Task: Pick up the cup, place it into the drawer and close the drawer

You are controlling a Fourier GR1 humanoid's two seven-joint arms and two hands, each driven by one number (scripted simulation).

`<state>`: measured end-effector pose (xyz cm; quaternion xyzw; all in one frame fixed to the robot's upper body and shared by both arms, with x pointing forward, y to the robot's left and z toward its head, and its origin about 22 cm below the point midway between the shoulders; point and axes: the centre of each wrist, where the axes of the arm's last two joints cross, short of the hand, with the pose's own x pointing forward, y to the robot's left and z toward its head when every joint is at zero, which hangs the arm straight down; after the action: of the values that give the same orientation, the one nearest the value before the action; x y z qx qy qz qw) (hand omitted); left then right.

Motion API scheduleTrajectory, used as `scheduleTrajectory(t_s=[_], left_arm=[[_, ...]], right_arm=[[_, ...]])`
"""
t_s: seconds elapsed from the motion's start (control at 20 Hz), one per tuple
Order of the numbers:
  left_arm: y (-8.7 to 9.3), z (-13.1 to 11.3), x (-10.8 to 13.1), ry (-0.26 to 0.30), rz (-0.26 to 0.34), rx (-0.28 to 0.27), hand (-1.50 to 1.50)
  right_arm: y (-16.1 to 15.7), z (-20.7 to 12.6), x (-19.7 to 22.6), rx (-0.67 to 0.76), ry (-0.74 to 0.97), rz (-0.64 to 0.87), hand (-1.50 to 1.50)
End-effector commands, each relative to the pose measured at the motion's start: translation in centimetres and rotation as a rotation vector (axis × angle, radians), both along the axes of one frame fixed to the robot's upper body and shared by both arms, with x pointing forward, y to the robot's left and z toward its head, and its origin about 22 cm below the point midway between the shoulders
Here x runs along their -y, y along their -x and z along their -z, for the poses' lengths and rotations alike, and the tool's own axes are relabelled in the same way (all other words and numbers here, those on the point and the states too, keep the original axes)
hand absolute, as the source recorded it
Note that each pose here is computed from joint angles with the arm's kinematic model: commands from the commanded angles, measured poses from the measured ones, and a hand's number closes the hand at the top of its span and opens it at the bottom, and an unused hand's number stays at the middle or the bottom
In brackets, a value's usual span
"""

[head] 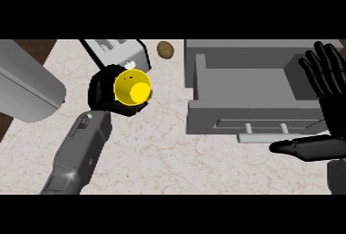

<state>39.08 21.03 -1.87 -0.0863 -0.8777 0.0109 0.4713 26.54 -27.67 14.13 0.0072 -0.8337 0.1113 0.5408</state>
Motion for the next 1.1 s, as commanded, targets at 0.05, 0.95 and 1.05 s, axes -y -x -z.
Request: scheduleTrajectory(t_s=[0.05, 0.95, 1.05], left_arm=[[-1.5, -5.6, 4.4, -0.042, 0.102, 0.025, 1.50], [-5.4, -18.3, 16.8, -0.241, 0.013, -0.184, 1.50], [-5.4, -19.2, 17.8, -0.277, -0.003, -0.202, 1.50]], right_arm=[[0.3, -1.6, 0.3, -0.011, 0.013, 0.024, -1.50], [-1.0, -0.2, -0.5, 0.027, -0.003, -0.018, -1.50], [-2.4, -0.8, -1.2, 0.031, -0.004, -0.038, -1.50]])
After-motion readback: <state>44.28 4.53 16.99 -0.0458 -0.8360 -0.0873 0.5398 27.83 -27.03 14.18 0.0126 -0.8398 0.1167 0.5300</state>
